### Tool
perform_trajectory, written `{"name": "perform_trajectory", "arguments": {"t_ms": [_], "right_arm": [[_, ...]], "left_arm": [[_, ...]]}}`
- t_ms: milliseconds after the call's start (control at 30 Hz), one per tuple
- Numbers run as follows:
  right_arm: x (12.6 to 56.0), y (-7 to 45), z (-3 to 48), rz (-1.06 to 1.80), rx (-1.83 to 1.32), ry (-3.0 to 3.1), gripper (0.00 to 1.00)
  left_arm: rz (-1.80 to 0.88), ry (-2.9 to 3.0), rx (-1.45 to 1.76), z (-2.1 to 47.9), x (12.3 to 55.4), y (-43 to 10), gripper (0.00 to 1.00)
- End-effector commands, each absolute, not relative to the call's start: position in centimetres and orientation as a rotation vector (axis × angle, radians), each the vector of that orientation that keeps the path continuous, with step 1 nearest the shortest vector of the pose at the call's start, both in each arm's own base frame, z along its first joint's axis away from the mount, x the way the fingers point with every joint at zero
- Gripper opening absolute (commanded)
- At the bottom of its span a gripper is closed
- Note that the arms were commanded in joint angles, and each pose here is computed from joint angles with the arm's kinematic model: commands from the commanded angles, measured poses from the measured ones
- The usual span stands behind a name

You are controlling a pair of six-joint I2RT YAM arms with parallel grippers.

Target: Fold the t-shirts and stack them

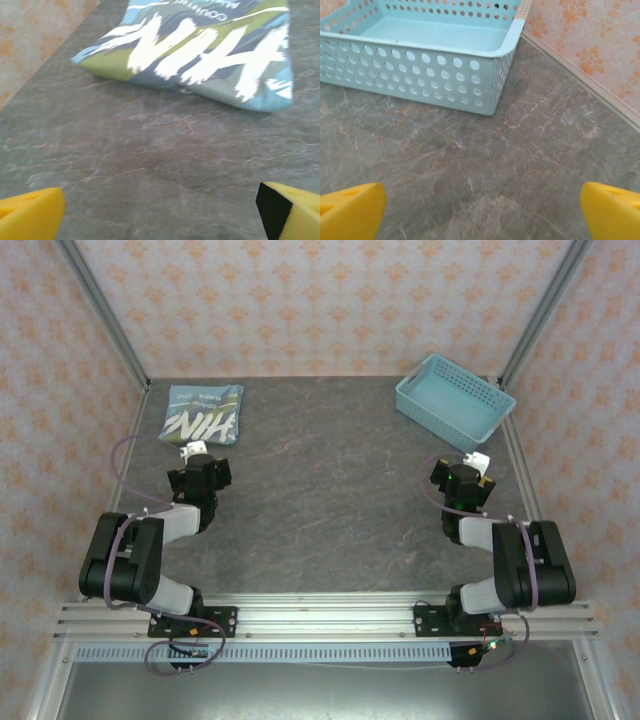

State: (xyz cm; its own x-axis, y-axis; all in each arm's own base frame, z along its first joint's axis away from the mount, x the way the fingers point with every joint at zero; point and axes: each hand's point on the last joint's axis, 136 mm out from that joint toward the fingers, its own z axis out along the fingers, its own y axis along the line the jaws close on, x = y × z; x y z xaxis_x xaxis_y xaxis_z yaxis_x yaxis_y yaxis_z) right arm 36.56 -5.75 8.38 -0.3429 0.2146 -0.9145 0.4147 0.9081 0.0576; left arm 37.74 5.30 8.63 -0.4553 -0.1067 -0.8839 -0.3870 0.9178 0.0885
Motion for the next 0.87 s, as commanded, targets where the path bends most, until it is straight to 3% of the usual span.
{"name": "perform_trajectory", "arguments": {"t_ms": [0,833], "right_arm": [[37.9,-4.7,9.4,-0.118,0.403,1.839,0.99],[39.3,-2.8,8.9,-0.101,0.291,1.946,0.99]], "left_arm": [[0.319,1.873,-0.339,10.1,38.0,5.1,1.0],[0.335,1.909,-0.336,9.9,38.1,5.0,1.0]]}}
